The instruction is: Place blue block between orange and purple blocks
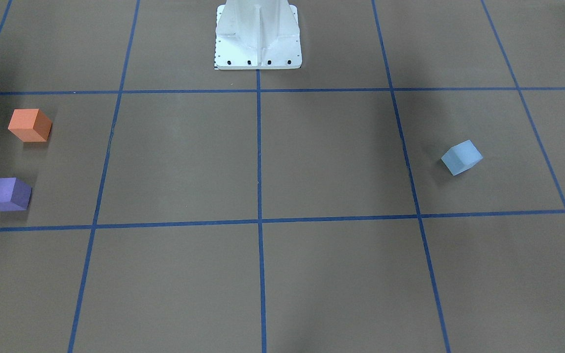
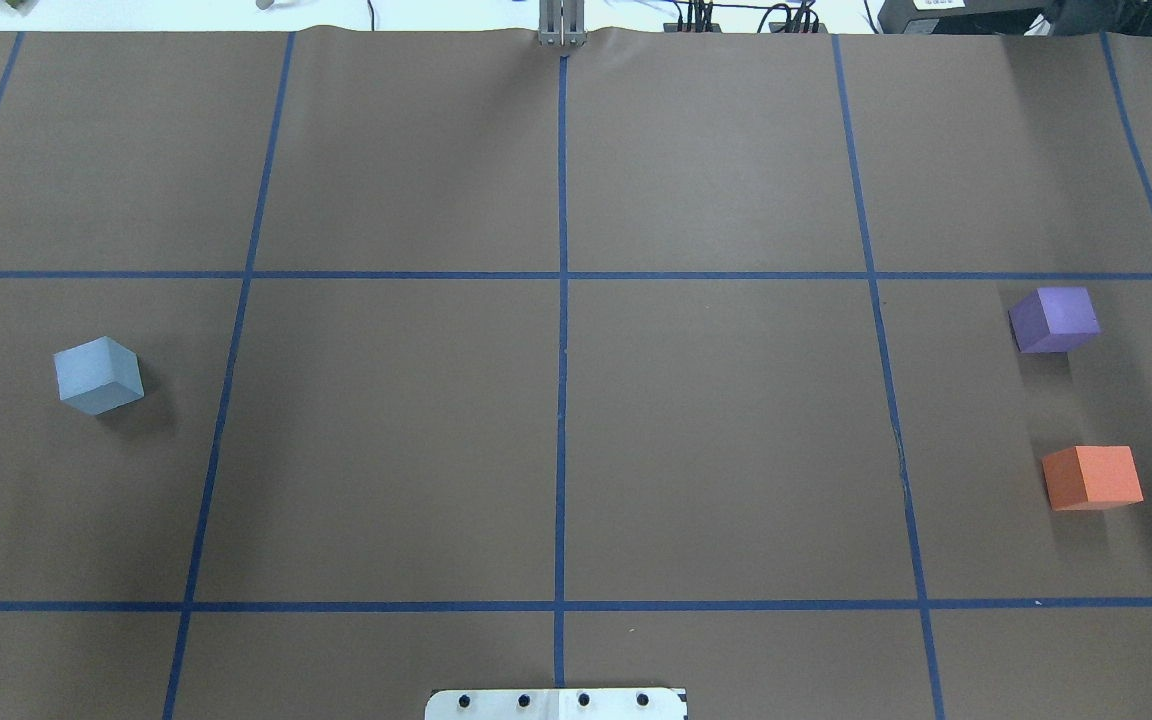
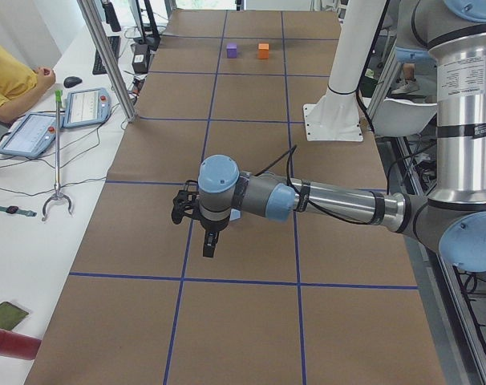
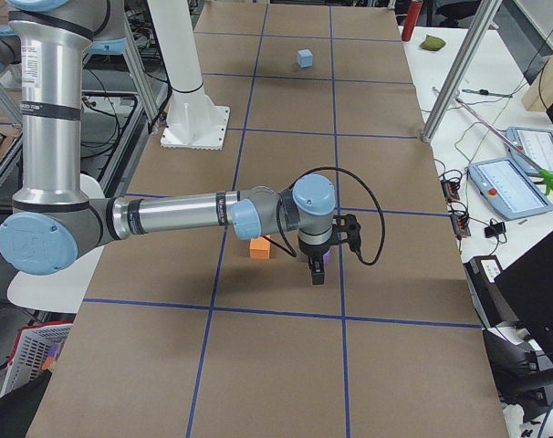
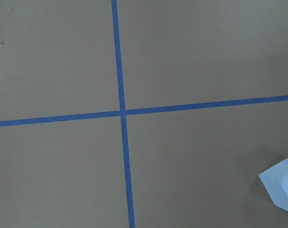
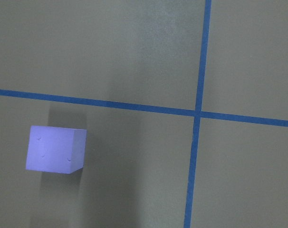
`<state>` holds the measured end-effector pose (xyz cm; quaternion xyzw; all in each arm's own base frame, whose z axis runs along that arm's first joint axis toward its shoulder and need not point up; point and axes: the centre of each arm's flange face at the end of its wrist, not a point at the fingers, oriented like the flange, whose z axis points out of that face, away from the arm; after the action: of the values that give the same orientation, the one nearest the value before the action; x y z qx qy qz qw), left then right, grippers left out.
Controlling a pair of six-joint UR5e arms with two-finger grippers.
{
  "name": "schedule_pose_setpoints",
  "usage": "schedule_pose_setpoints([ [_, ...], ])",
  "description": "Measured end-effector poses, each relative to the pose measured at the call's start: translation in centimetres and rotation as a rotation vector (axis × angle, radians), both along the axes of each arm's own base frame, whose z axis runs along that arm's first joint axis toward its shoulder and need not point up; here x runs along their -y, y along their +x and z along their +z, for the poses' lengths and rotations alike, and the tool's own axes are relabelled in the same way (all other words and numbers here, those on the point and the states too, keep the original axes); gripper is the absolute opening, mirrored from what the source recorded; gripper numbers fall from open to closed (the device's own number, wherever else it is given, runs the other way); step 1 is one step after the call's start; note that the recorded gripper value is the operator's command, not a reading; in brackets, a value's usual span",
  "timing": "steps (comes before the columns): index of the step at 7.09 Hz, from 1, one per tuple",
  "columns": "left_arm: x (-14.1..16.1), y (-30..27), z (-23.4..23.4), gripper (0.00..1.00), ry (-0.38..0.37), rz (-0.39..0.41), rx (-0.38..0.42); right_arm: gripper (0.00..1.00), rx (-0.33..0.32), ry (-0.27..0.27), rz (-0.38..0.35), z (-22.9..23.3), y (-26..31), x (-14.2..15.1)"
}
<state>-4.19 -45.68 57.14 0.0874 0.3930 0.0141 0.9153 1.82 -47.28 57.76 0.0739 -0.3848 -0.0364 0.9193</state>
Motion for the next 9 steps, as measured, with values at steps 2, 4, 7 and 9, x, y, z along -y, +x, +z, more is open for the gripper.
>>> schedule_pose_setpoints([
  [2,-1.4,-0.1,0.6,1.0,-0.005,0.0,-0.001,1.0,0.002,0.002,-0.002,-0.3,-0.1,-0.2],
  [4,-2.2,0.0,0.7,1.0,-0.006,0.001,-0.004,1.0,-0.001,-0.011,-0.001,0.3,-0.1,-0.4],
  [7,-2.1,1.2,0.9,1.0,-0.014,0.025,-0.006,1.0,0.007,-0.008,-0.002,0.3,-0.2,-0.4],
  [9,-1.6,3.1,-0.1,1.0,0.006,0.046,-0.014,1.0,0.004,-0.022,-0.001,1.1,-0.1,-1.1],
])
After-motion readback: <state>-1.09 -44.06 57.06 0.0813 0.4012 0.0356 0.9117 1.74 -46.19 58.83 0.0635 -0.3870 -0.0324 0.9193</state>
